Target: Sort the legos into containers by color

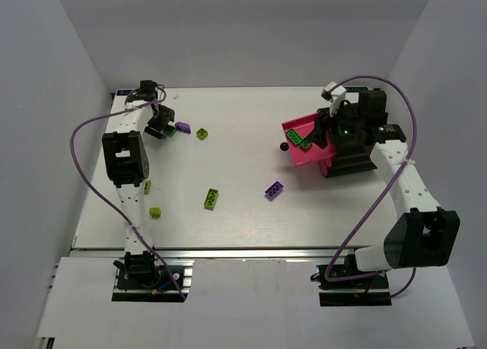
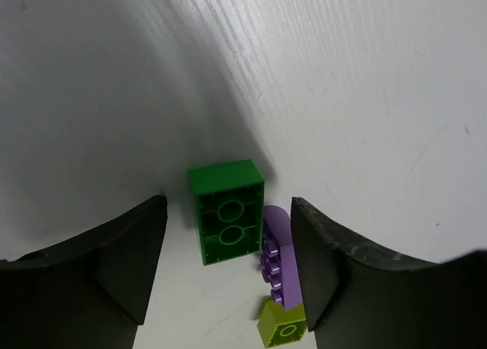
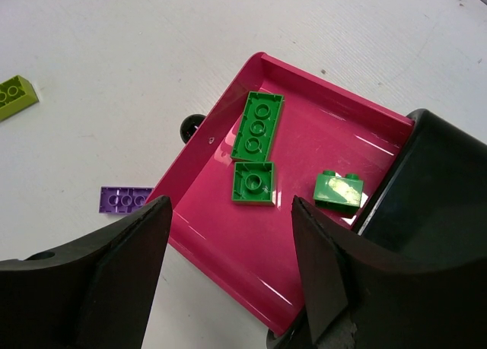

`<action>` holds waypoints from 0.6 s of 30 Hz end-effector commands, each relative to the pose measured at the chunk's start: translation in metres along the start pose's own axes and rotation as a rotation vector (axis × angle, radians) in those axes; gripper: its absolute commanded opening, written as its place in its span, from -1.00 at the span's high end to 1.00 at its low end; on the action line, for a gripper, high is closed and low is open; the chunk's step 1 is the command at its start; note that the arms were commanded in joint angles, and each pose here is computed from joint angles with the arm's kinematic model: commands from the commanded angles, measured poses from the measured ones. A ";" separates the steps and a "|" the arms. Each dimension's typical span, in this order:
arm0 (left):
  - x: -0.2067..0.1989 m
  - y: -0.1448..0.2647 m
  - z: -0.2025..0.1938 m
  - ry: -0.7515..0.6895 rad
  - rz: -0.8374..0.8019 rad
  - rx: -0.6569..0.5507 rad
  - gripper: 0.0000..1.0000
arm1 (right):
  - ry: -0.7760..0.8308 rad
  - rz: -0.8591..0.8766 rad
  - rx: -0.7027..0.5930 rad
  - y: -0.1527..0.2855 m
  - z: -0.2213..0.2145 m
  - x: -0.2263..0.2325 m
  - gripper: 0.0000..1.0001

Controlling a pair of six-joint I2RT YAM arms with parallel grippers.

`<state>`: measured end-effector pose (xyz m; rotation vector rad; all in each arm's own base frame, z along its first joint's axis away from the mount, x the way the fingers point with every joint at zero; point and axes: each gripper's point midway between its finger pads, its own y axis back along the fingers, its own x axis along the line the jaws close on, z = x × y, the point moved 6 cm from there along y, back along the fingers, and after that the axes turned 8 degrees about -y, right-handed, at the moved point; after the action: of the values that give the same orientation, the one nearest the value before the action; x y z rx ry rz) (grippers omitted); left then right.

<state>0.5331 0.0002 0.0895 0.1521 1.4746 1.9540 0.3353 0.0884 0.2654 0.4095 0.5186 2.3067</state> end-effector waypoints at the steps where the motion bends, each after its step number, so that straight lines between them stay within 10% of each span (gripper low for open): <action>1: -0.002 0.004 -0.001 -0.007 -0.006 0.017 -0.49 | 0.029 -0.020 -0.050 0.006 0.019 -0.002 -0.40; 11: 0.017 0.022 -0.007 -0.100 -0.033 0.021 0.69 | 0.043 -0.026 -0.067 0.010 0.023 0.000 -0.40; 18: 0.005 0.128 -0.001 -0.449 -0.338 -0.151 1.00 | 0.091 0.055 -0.105 0.018 0.031 0.016 -0.28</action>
<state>0.4866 -0.0040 0.0992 0.3409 1.3240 1.7929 0.3339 0.0902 0.2716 0.3906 0.5057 2.3296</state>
